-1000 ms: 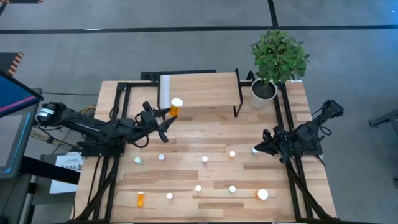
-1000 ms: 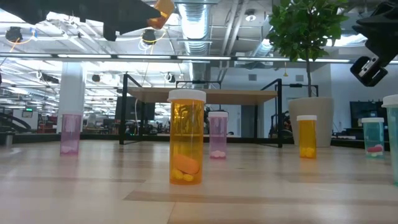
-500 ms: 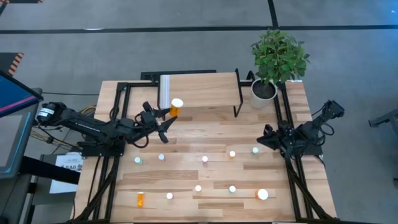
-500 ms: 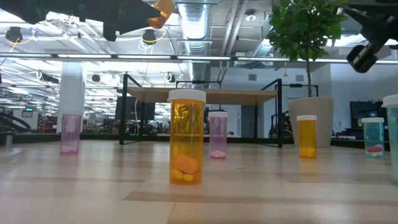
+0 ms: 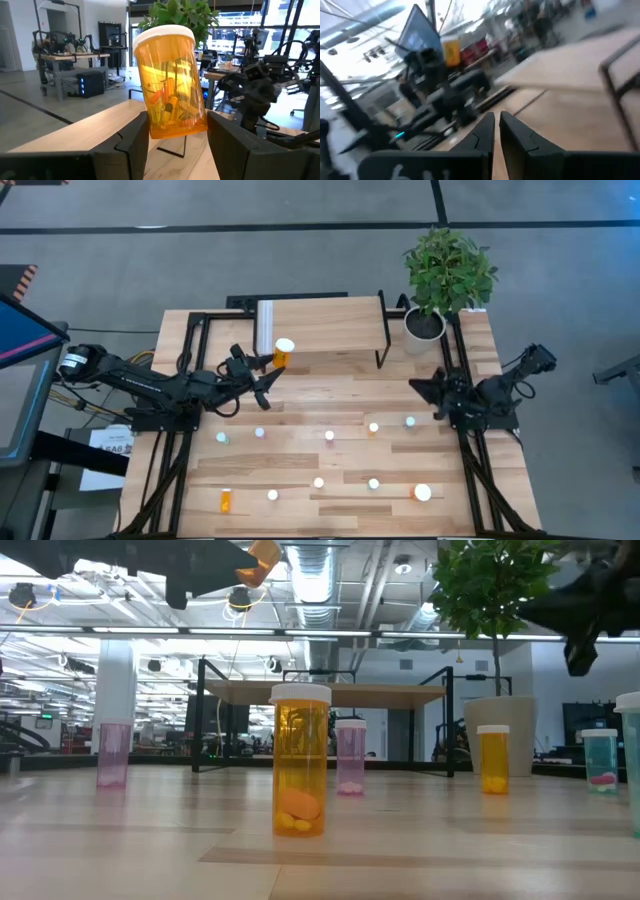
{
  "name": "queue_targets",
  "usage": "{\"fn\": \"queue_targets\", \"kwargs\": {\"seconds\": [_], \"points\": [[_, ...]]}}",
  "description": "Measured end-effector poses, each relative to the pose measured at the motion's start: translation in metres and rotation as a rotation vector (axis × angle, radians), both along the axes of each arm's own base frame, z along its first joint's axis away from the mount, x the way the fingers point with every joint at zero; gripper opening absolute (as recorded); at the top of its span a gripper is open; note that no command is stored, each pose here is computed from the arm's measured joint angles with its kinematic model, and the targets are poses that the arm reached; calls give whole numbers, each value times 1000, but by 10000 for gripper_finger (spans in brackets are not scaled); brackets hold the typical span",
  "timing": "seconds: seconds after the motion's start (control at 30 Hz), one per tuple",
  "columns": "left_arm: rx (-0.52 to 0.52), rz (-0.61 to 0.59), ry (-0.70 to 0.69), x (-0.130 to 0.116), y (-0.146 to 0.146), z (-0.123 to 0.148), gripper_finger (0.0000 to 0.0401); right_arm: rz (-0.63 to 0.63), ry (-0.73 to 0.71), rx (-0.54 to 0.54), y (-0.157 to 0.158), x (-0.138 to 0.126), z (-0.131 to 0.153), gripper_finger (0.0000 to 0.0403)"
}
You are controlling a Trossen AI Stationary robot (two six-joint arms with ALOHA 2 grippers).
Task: Pick and place medicine bottles onto shelf by color
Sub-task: Put the top large orange pill bottle on the shelf
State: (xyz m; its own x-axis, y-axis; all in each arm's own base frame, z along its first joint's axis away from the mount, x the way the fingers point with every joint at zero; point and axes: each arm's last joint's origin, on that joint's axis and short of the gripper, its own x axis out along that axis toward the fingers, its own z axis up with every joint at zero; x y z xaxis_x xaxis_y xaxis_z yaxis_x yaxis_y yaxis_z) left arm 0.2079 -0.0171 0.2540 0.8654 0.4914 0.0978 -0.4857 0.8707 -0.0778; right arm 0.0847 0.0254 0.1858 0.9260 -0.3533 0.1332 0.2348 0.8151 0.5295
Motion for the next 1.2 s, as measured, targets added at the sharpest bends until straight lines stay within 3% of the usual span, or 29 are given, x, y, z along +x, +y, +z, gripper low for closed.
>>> {"fn": "queue_targets", "kwargs": {"seconds": [0.07, 0.27, 0.4, 0.53, 0.73, 0.97, 1.2], "points": [[-4, -24, -9, 0, -1, 0, 159, -14, -25, -58, -2, 0, 5, 53], [-3, -91, -47, 1, -2, 4, 159, 127, -203, -247, -4, -2, 24, 53], [1, -128, -63, 1, -3, 5, 159, 135, -254, -321, -5, -3, 29, 53], [1, -130, -67, 1, -3, 6, 159, 119, -224, -366, -4, 1, 34, 53], [1, -130, -74, 1, -3, 6, 159, 116, -136, -459, 3, 17, 63, 53], [-3, -184, -78, 2, -5, 6, 159, 113, 13, -552, 17, 59, 90, 53], [51, -273, -124, 20, -10, -4, 159, 92, 116, -582, 26, 107, 107, 59]]}}
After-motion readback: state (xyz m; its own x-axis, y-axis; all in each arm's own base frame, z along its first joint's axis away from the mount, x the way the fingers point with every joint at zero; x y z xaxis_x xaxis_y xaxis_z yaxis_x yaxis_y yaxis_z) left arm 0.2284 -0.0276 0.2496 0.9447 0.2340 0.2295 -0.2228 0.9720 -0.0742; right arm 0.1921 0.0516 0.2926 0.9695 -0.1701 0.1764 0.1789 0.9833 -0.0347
